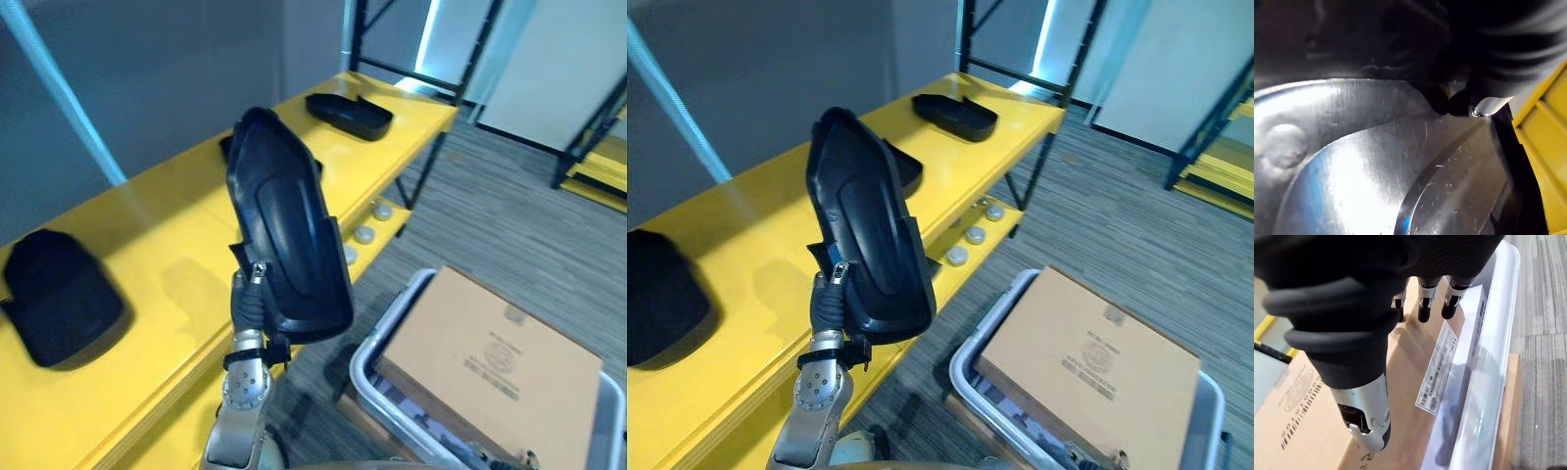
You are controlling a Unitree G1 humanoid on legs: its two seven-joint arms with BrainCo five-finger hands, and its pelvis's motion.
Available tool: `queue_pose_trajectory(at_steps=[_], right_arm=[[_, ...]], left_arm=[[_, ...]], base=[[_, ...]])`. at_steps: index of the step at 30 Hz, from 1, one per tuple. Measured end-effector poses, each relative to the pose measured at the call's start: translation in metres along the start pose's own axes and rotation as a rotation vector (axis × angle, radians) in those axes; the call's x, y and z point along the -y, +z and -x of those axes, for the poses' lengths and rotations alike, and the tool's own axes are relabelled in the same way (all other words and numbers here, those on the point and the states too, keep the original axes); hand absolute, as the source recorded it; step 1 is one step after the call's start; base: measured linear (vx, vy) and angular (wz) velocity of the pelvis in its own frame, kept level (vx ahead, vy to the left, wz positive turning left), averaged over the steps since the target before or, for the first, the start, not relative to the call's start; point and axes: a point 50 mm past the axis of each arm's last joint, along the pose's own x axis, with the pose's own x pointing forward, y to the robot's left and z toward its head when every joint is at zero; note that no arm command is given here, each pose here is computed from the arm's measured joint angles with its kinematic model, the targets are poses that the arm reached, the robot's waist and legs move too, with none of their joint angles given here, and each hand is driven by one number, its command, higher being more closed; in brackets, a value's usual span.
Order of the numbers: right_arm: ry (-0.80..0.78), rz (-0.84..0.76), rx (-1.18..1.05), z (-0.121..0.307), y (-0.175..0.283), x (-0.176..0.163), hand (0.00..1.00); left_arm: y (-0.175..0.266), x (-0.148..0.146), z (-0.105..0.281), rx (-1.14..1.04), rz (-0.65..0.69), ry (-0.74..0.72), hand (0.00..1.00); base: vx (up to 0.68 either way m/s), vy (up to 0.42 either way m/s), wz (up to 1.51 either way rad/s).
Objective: Walk over and take plastic housings, then place them on the shelf
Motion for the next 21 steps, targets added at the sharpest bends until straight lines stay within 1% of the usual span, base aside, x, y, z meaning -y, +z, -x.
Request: queue_pose_trajectory(at_steps=[3,7,9,12,13,14,15,16,19,21], right_arm=[[-0.005,0.037,0.058,0.004,0.01,-0.005,0.0],[0.068,0.014,0.177,0.013,0.043,-0.031,0.0],[0.096,0.014,0.198,0.013,0.05,-0.035,0.0],[0.205,0.079,0.235,0.022,0.049,-0.048,0.0],[0.284,0.115,0.26,0.03,0.049,-0.061,0.0],[0.311,0.129,0.271,0.033,0.05,-0.065,0.0],[0.37,0.143,0.297,0.042,0.052,-0.076,0.0],[0.385,0.129,0.34,0.046,0.061,-0.077,0.0],[0.413,0.109,0.359,0.053,0.064,-0.083,0.0],[0.456,0.121,0.387,0.057,0.069,-0.089,0.0]], left_arm=[[-0.007,0.001,0.003,-0.031,-0.032,-0.027,1.0],[-0.009,-0.001,0.003,-0.038,-0.041,-0.02,1.0],[-0.011,-0.005,0.005,-0.049,-0.049,-0.008,1.0],[-0.013,-0.01,0.006,-0.063,-0.063,0.007,1.0],[-0.013,-0.012,0.005,-0.061,-0.063,0.02,1.0],[-0.013,-0.012,0.005,-0.061,-0.063,0.02,1.0],[-0.013,-0.011,0.006,-0.061,-0.062,0.015,1.0],[-0.011,-0.009,0.006,-0.055,-0.054,0.011,1.0],[-0.006,-0.001,0.01,-0.047,-0.021,-0.005,1.0],[-0.002,-0.001,0.014,-0.035,0.005,0.01,1.0]], base=[[-0.06,0.133,0.23],[-0.08,0.125,0.13],[-0.06,0.113,0.25],[-0.03,0.054,0.87],[-0.01,-0.033,0.8],[-0.03,-0.055,0.98],[-0.02,-0.073,1.18],[-0.02,-0.074,1.31],[0.03,-0.044,1.29],[0.07,-0.005,0.45]])
